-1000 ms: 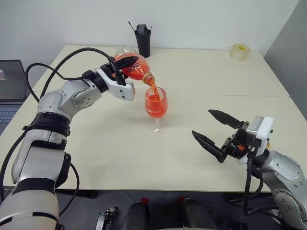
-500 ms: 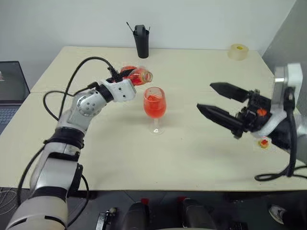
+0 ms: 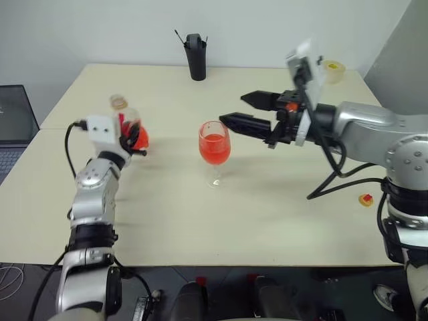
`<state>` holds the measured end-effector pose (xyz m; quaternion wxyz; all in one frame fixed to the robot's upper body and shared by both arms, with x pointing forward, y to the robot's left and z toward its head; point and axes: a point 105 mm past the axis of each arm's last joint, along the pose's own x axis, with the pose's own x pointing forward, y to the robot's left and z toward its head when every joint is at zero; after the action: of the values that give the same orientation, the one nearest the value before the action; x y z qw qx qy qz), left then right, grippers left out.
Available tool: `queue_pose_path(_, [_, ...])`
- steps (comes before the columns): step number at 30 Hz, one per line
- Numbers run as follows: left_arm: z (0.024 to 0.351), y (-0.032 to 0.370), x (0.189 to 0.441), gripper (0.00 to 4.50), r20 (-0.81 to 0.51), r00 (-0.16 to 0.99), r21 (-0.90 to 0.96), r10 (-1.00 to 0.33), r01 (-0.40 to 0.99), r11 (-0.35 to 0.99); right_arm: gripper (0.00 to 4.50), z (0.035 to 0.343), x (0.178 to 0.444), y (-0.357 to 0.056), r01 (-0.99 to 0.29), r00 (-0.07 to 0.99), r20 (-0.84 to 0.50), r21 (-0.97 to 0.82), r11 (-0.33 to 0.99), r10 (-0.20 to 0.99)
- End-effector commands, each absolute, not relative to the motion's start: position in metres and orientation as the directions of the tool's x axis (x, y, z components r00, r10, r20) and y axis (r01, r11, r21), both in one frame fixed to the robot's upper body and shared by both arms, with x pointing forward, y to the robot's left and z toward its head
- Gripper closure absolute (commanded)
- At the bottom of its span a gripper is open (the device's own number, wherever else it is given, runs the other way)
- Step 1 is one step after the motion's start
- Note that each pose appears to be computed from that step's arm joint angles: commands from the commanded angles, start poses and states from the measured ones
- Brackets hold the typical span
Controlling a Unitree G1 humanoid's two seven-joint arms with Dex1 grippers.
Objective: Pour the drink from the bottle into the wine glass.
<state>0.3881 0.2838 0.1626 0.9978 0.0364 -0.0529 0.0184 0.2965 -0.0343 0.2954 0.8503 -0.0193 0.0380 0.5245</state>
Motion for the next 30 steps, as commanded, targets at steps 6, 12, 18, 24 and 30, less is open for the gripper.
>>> queue_pose_path(6, [0.173,0.307,0.371,3.76,0.161,0.968,-0.011,0.19,-0.191,0.982,0.0,0.31,0.293,-0.021,-0.924,0.383,-0.103,-0.044,0.38,0.918])
queue_pose_path(12, [0.154,0.307,0.372,2.49,0.115,0.97,-0.024,0.215,-0.213,0.977,0.0,0.306,0.293,-0.02,-0.927,0.375,-0.125,-0.059,0.37,0.919])
queue_pose_path(18, [0.148,0.308,0.37,0.52,0.1,0.97,-0.033,0.221,-0.219,0.975,0.0,0.305,0.296,-0.023,-0.919,0.394,-0.127,-0.074,0.388,0.91])
queue_pose_path(24, [0.148,0.314,0.365,0.09,0.091,0.967,-0.025,0.24,-0.239,0.971,0.0,0.303,0.298,-0.024,-0.913,0.406,-0.128,-0.081,0.399,0.905])
queue_pose_path(30, [0.147,0.31,0.358,0.09,0.085,0.97,-0.01,0.228,-0.228,0.974,0.0,0.301,0.3,-0.023,-0.916,0.402,-0.125,-0.076,0.395,0.907])
